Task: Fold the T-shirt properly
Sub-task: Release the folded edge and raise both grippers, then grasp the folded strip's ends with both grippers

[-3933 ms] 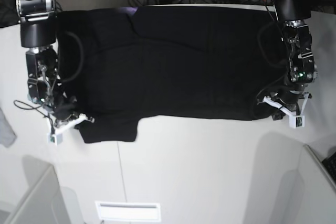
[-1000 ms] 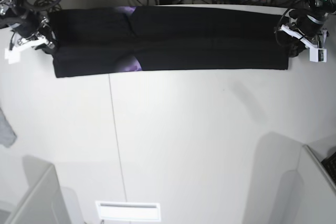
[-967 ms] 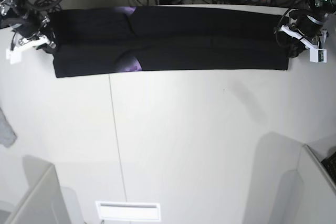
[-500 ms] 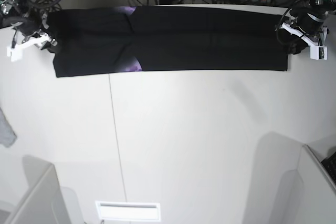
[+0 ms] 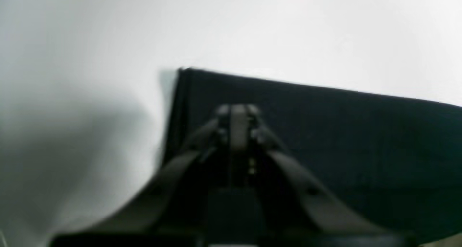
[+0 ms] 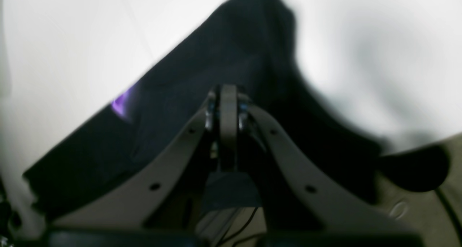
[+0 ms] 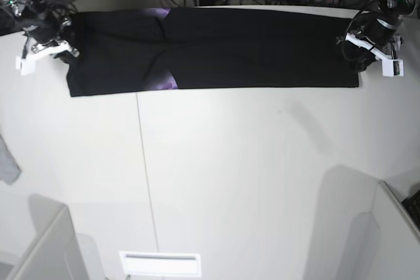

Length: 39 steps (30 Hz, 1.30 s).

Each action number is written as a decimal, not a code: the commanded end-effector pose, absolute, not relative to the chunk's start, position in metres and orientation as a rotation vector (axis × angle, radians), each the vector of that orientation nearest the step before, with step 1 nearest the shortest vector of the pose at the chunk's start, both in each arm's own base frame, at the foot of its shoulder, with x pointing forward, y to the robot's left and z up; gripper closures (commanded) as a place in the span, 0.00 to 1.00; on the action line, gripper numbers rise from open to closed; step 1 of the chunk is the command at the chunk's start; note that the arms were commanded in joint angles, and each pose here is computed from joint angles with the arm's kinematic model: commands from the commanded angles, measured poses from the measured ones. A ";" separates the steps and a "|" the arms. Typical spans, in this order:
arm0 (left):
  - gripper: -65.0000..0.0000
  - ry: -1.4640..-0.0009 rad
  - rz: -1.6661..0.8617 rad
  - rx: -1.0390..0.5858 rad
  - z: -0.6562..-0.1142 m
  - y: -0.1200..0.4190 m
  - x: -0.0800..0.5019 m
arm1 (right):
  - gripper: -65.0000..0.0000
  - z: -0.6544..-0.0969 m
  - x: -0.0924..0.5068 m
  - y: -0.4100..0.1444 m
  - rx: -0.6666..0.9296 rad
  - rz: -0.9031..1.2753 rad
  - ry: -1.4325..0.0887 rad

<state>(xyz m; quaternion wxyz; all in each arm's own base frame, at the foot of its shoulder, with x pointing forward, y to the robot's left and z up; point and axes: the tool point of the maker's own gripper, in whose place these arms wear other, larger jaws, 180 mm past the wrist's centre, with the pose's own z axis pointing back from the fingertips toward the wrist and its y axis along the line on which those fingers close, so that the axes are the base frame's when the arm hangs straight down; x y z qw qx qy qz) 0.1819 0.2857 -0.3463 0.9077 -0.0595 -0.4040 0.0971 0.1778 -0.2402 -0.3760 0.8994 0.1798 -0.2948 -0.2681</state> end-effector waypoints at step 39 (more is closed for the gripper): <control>1.00 -0.711 0.326 -0.028 -0.428 0.339 0.233 | 1.00 -0.428 0.308 -0.239 0.254 -0.523 -0.562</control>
